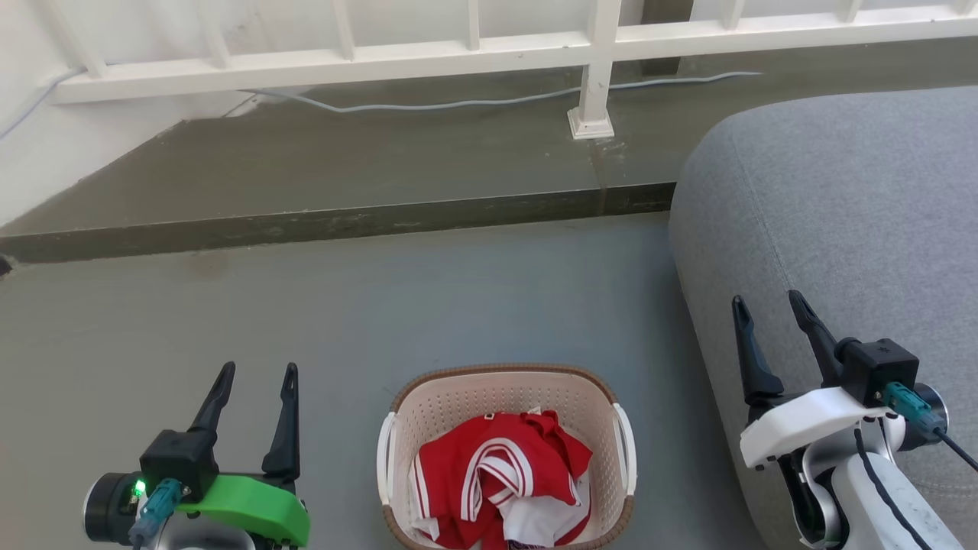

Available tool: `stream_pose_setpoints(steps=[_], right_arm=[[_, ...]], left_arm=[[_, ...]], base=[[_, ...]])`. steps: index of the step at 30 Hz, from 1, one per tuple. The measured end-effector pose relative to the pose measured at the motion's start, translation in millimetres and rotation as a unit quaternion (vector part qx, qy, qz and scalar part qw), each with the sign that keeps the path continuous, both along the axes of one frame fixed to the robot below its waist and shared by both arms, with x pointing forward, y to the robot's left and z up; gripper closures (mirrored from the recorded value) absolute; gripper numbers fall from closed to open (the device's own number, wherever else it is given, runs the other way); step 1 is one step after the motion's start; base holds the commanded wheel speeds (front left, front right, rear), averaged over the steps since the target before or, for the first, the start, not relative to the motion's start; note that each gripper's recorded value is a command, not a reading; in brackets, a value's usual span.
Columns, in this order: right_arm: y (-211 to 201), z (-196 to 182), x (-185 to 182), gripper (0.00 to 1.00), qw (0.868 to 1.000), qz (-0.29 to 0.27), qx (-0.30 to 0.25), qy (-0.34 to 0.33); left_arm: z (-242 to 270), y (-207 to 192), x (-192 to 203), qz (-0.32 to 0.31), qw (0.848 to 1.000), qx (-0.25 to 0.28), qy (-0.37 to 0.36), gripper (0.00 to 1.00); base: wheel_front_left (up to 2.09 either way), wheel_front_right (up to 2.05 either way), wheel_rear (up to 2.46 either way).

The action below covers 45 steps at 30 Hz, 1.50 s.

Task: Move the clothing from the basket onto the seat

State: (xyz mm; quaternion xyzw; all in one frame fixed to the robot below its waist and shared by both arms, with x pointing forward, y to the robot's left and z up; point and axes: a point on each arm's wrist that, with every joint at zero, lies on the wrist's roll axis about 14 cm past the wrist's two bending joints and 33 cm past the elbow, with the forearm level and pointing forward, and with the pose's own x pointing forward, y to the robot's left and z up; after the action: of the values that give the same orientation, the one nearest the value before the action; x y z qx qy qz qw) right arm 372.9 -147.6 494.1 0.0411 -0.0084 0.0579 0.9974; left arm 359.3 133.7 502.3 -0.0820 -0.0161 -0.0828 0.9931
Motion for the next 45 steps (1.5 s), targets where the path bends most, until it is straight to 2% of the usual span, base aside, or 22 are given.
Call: stream_pose_setpoints(steps=[13, 25, 36, 45], right_arm=[[0.8, -3.1, 14.5, 0.00, 1.000, 0.002, 0.002, 0.003], [-1.2, -1.7, 45.7, 0.00, 1.000, -0.003, 0.008, -0.008], [-6.6, -10.2, 74.0, 0.00, 1.000, -0.015, 0.015, -0.010], [-13.0, -21.0, 95.6, 0.00, 0.999, -0.028, 0.019, -0.010]], left_arm=[[-19.9, -11.0, 11.1, -0.017, 0.999, -0.002, 0.030, 0.00], [-46.6, -59.2, 38.9, -0.099, 0.993, -0.007, 0.068, 0.00], [-99.3, -106.7, 56.9, -0.191, 0.972, 0.014, 0.134, 0.00], [-147.4, -142.8, 68.4, -0.260, 0.947, 0.030, 0.186, 0.00]], base=[[0.00, 0.00, 0.00], [0.00, 0.00, 0.00], [0.00, 0.00, 0.00], [0.00, 0.00, 0.00]])
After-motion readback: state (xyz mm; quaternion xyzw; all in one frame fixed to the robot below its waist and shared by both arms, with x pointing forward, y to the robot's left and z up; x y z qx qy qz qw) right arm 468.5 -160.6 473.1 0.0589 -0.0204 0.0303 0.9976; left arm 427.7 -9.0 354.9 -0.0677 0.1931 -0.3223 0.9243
